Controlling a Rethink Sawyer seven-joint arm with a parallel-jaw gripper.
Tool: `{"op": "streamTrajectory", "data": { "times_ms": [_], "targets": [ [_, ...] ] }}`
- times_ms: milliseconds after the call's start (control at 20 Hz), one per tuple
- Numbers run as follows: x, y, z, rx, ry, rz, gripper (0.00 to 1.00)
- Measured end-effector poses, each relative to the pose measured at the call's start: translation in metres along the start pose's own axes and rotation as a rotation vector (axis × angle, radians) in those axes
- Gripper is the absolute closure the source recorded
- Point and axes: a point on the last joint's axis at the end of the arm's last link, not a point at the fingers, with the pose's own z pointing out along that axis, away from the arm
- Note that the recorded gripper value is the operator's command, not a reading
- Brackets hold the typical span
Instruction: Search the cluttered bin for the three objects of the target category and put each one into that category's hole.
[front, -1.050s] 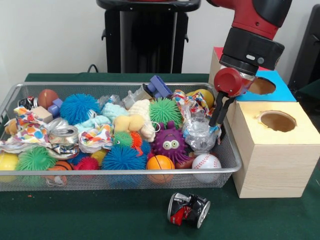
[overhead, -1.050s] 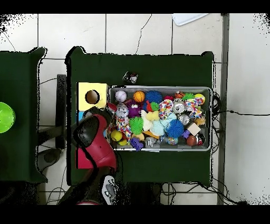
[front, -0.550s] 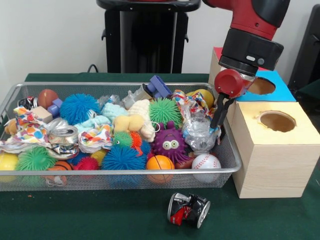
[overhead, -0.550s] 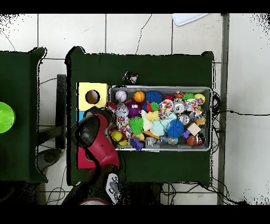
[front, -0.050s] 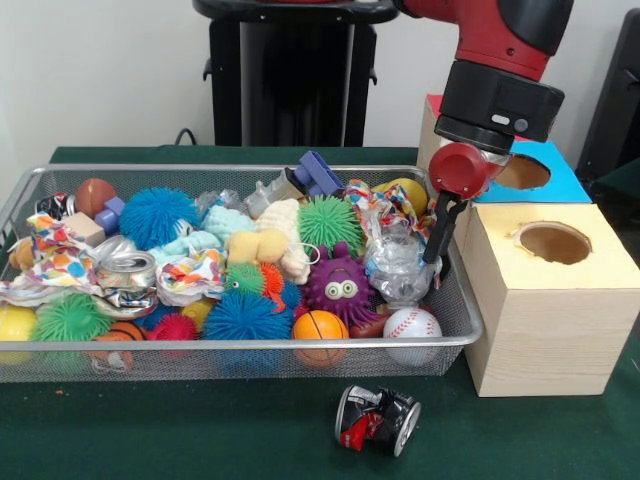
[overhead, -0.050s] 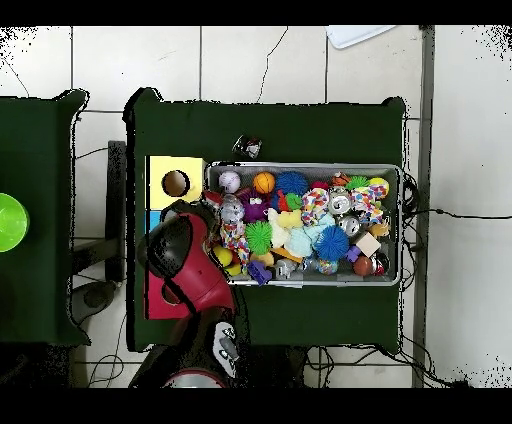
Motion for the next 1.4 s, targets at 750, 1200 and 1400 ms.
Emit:
{"op": "streamTrajectory", "data": {
  "times_ms": [750,1200,1400],
  "targets": [
    [-0.004,-0.002,-0.002,0.018,-0.061,0.161,0.00],
    [-0.026,-0.016,-0.003,0.197,-0.172,0.567,0.00],
    [-0.037,-0.022,-0.007,0.237,-0.239,0.576,0.00]
  ]
}}
